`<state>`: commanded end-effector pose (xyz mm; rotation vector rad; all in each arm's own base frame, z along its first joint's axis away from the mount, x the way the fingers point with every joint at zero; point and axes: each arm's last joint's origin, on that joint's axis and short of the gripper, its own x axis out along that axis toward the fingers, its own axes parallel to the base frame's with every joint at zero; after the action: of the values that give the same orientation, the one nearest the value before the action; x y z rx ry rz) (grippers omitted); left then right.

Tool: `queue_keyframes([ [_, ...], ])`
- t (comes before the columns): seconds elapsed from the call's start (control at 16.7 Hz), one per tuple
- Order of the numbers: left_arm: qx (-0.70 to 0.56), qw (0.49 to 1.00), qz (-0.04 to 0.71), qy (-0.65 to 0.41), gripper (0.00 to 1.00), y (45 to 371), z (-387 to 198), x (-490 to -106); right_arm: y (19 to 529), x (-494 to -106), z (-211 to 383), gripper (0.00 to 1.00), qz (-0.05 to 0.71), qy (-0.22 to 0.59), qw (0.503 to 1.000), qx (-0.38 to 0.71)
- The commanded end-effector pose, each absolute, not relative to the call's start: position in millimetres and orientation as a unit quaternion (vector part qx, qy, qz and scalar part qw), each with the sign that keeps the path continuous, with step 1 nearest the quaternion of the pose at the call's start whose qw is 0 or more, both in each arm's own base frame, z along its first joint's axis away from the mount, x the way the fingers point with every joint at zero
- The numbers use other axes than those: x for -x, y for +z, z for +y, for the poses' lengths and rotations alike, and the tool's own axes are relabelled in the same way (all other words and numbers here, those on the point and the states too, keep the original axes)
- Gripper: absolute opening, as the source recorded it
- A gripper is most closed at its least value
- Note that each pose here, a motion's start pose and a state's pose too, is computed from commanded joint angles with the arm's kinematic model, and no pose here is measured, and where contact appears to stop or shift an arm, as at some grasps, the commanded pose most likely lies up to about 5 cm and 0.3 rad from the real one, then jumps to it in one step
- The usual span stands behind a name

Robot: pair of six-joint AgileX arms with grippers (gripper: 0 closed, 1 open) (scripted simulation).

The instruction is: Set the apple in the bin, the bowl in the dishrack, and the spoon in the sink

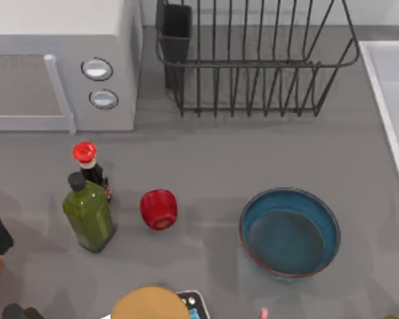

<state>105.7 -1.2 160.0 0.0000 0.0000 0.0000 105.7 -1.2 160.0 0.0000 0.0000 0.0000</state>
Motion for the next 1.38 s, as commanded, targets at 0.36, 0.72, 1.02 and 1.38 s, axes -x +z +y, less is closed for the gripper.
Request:
queue_keyframes([
  [0.36,-0.043,0.998,0.042,-0.005,1.0,178,-2,-106,160,-106,-1,1.0,0.0,0.0,1.0,0.0],
  [0.72,-0.177,0.963,0.192,-0.071,1.0,252,-13,-135,160,-106,-1,1.0,0.0,0.0,1.0,0.0],
  [1.02,-0.291,0.871,0.342,-0.201,1.0,290,-50,-214,160,-106,-1,1.0,0.0,0.0,1.0,0.0],
  [1.38,-0.378,0.709,0.473,-0.361,1.0,251,-138,-305,160,-106,-1,1.0,0.0,0.0,1.0,0.0],
])
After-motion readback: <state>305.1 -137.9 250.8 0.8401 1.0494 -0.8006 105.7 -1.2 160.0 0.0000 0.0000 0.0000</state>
